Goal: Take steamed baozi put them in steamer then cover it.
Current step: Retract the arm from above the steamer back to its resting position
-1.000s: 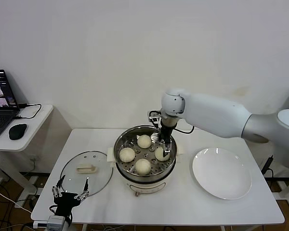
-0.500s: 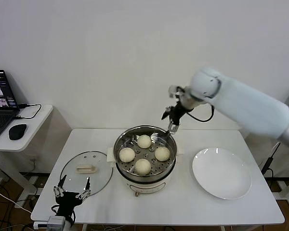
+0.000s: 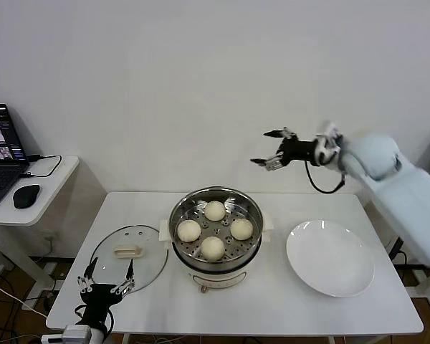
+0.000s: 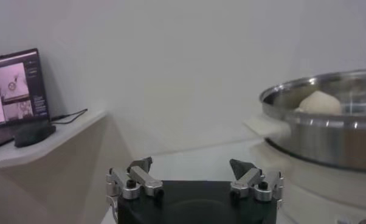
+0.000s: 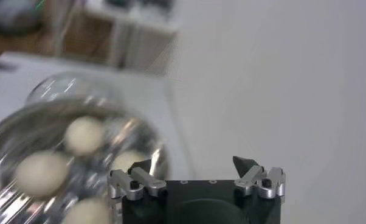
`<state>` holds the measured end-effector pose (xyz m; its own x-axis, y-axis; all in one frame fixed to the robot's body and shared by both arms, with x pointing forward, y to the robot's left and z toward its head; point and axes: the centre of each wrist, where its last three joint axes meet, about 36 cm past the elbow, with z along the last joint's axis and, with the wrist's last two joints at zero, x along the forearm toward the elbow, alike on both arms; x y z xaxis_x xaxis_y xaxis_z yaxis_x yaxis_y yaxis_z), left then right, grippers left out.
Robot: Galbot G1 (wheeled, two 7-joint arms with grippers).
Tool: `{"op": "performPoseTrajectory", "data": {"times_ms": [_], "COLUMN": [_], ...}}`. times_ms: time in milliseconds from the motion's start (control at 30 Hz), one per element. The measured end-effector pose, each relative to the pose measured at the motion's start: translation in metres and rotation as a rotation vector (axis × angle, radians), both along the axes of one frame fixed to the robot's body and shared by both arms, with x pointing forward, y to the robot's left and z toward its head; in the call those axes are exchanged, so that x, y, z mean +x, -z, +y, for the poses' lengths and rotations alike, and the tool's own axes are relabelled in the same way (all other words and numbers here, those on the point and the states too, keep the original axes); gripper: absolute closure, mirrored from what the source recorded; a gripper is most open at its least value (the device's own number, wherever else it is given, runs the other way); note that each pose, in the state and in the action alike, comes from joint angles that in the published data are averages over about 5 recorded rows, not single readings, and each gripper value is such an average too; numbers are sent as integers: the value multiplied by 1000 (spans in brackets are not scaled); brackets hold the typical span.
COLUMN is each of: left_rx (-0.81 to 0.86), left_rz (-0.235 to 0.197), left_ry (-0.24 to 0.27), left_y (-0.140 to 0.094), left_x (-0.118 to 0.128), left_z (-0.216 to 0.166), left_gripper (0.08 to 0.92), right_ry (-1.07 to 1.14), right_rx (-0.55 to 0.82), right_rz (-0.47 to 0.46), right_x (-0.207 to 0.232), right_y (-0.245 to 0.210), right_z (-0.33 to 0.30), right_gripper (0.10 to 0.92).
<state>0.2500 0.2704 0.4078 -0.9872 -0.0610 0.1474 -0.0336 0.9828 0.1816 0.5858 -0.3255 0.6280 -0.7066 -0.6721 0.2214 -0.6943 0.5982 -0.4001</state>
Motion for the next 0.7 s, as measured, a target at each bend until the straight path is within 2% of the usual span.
{"op": "performPoseTrajectory", "data": {"times_ms": [167,367,700], "left_rx": [3,28,134], "left_rz": [-16,-28,-48], "left_ry": [5,5,11], "left_y": [0,5,17], "left_x": [1,5,14], "left_z": [0,2,14], "left_gripper": [177,177,177], "right_ry": [133,308,579], "right_rx": [182,368,565], "right_rz": [-70,-112,-39], "right_x": [-35,-80,-162], "right_y": [48,104,193], "right_z": [-21,-37,-47], "right_gripper": [199,200,200]}}
